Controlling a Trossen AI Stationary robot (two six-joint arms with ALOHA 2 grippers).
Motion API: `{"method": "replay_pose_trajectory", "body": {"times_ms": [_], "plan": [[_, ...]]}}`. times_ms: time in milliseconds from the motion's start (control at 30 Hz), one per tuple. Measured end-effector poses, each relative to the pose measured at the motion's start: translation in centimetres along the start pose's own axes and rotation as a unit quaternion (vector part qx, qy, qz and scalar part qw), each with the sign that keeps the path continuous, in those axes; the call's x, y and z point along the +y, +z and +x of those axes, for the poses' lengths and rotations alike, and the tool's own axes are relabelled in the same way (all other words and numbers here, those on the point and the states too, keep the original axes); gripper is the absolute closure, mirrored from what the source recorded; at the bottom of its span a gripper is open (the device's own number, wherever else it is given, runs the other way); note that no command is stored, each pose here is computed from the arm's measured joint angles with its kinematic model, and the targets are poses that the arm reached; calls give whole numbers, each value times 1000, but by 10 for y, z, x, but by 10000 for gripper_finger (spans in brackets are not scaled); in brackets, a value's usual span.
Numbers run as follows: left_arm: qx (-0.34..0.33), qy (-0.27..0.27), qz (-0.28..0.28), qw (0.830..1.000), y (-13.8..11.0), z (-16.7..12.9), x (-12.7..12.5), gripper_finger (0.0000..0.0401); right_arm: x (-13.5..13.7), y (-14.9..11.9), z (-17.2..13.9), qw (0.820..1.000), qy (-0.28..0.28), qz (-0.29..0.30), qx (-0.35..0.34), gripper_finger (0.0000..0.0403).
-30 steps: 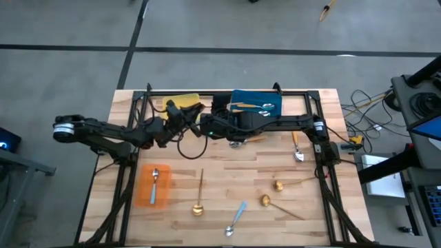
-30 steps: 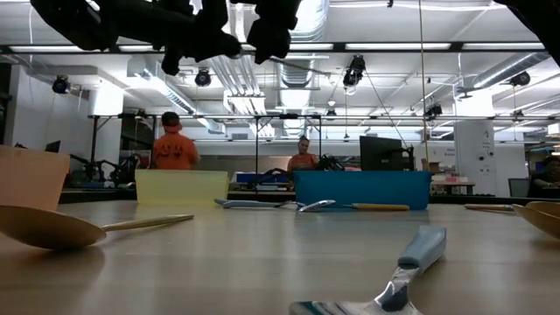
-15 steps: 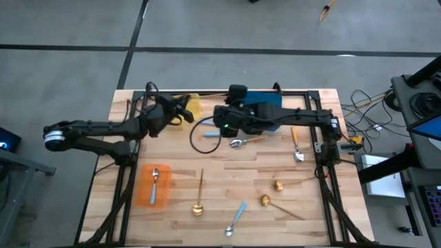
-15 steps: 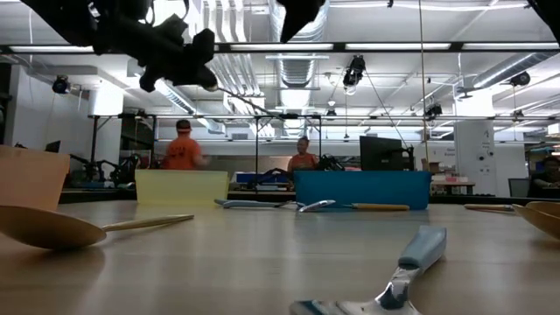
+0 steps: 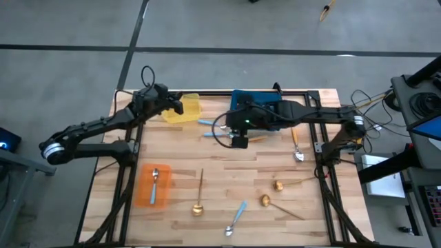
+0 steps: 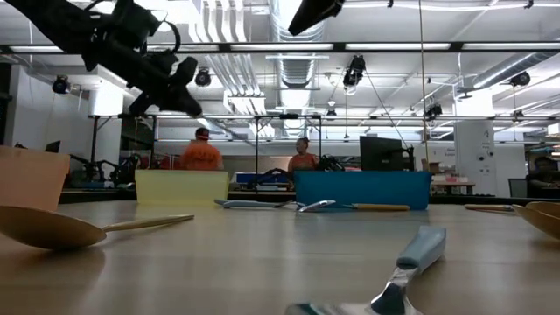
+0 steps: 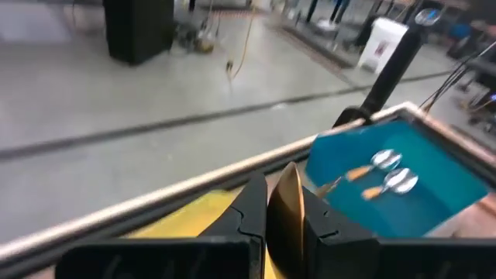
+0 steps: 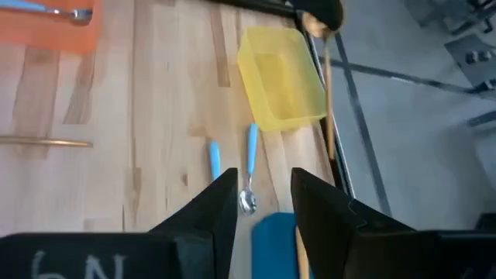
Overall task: Sort silverware by color (type)
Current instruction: Put the gold spoon into the yellow bin
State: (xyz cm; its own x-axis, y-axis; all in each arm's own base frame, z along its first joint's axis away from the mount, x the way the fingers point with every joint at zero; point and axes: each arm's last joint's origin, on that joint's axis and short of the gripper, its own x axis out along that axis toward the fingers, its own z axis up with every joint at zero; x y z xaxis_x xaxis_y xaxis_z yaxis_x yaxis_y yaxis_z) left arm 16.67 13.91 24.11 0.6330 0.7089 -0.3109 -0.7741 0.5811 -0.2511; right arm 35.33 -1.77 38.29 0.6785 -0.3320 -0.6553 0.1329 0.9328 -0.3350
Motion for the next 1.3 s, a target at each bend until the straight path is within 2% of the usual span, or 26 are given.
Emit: {"method": "replay_pose_trajectory", "body": {"times_ms": [333,700,900,1100,1300], "plan": [[47,28,-16,998,-7,2,12,395,9,-47,4,996,-14,30,-83,309],[72,40,-43,996,-12,1,14,393,16,-82,7,997,-12,29,-72,314],[85,47,-58,994,-15,1,15,393,19,-101,6,998,-11,12,-65,317],[102,55,-73,991,-18,0,16,392,23,-129,3,992,-18,-15,-122,321],[127,68,-87,986,-24,-2,18,392,22,-149,-10,985,-36,-68,-155,329]]}}
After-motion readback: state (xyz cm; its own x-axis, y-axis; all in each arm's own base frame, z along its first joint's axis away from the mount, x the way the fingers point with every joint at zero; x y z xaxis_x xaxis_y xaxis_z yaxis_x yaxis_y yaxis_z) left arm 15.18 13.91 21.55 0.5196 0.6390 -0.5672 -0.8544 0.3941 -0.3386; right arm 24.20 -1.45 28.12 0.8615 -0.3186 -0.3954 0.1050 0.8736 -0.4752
